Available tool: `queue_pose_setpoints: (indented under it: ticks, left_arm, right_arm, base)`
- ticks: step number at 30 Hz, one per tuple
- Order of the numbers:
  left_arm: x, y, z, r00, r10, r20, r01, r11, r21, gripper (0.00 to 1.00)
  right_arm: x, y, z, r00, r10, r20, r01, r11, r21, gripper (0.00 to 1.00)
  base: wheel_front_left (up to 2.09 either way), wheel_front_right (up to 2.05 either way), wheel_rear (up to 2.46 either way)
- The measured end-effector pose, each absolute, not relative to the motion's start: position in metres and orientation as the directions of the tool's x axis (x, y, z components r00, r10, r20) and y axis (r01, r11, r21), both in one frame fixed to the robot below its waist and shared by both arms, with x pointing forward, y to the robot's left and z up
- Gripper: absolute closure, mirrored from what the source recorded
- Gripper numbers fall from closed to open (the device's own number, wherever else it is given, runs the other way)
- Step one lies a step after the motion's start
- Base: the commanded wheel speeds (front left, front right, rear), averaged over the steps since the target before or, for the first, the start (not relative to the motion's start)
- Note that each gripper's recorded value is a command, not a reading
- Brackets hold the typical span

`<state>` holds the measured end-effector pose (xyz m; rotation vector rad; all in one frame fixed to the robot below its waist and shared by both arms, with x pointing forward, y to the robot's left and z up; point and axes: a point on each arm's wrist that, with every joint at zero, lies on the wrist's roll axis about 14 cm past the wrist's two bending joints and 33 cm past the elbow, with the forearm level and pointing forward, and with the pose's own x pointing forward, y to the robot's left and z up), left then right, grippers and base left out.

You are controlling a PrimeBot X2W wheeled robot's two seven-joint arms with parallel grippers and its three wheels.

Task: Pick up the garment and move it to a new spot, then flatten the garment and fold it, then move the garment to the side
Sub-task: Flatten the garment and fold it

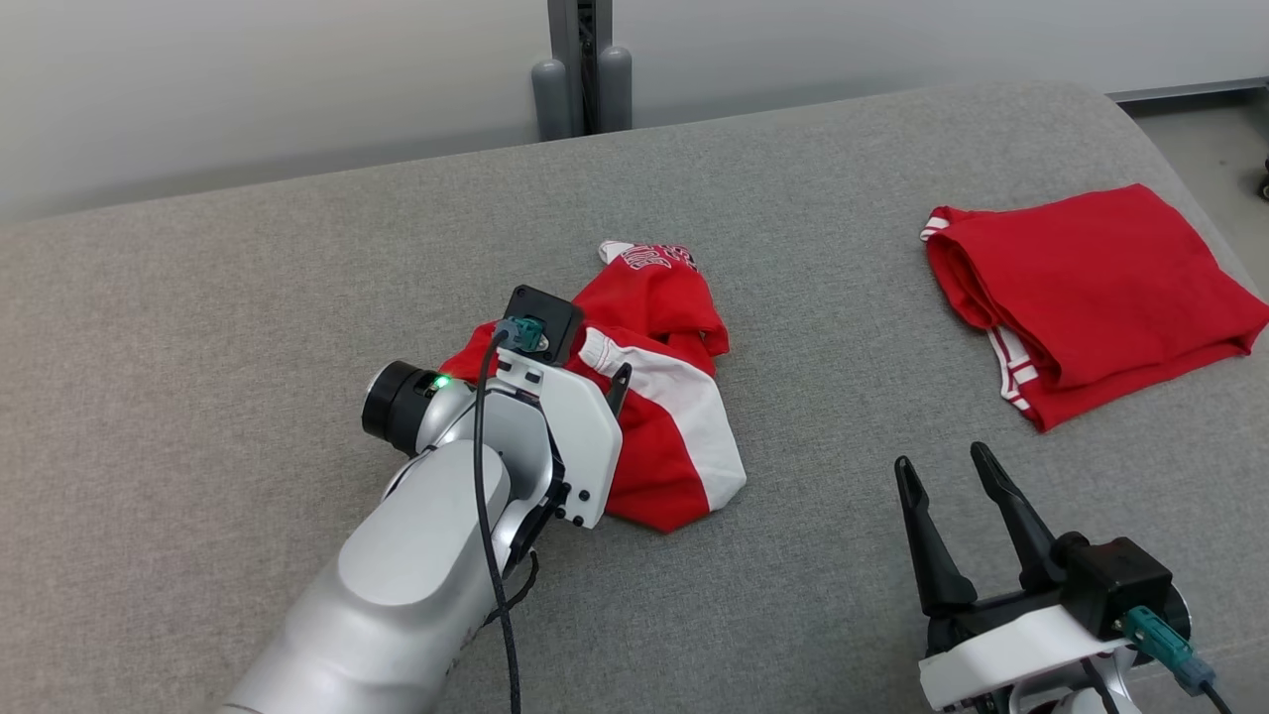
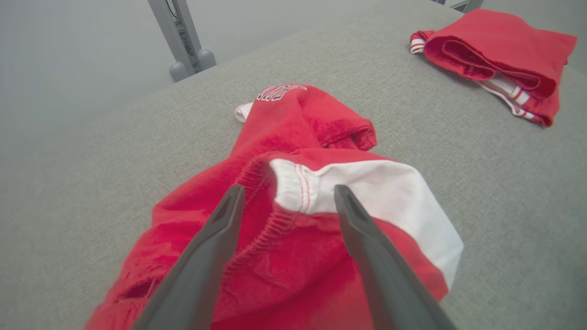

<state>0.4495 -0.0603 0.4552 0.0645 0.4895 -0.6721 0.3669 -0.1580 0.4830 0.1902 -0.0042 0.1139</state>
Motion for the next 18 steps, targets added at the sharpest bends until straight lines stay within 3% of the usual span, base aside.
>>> queue_pose_setpoints:
  ticks: [3,4,5,6,7,13,18]
  left_arm:
    - [0.449,-0.063,0.450,0.659,-0.582,-0.477,0.621,0.779,-0.092,0.00]
    - [0.449,-0.064,0.450,0.654,-0.583,-0.481,0.624,0.776,-0.092,0.07]
    - [0.448,-0.065,0.449,0.651,-0.584,-0.484,0.625,0.775,-0.094,0.31]
    - [0.448,-0.066,0.448,0.648,-0.586,-0.486,0.628,0.772,-0.094,0.75]
    - [0.447,-0.067,0.448,0.647,-0.588,-0.486,0.631,0.770,-0.094,1.00]
    - [0.446,-0.076,0.455,0.633,-0.618,-0.467,0.647,0.753,-0.120,1.00]
    - [0.442,-0.095,0.478,0.606,-0.695,-0.387,0.654,0.713,-0.254,1.00]
  right_arm:
    - [0.367,-0.160,0.483,0.994,0.107,0.016,-0.108,0.976,0.187,0.00]
    - [0.367,-0.161,0.484,0.994,0.105,0.017,-0.106,0.977,0.187,0.00]
    - [0.367,-0.161,0.484,0.995,0.103,0.016,-0.104,0.977,0.186,0.00]
    - [0.367,-0.162,0.484,0.995,0.102,0.016,-0.103,0.977,0.186,0.00]
    - [0.366,-0.162,0.484,0.995,0.100,0.016,-0.101,0.977,0.186,0.00]
    - [0.365,-0.164,0.485,0.995,0.093,0.018,-0.095,0.978,0.186,0.00]
    - [0.363,-0.165,0.486,0.996,0.088,0.022,-0.091,0.978,0.187,0.00]
  base:
    - [0.00,0.00,0.00]
    - [0.00,0.00,0.00]
    - [0.00,0.00,0.00]
    - [0.00,0.00,0.00]
    - [0.00,0.00,0.00]
    - [0.00,0.00,0.00]
    - [0.00,0.00,0.00]
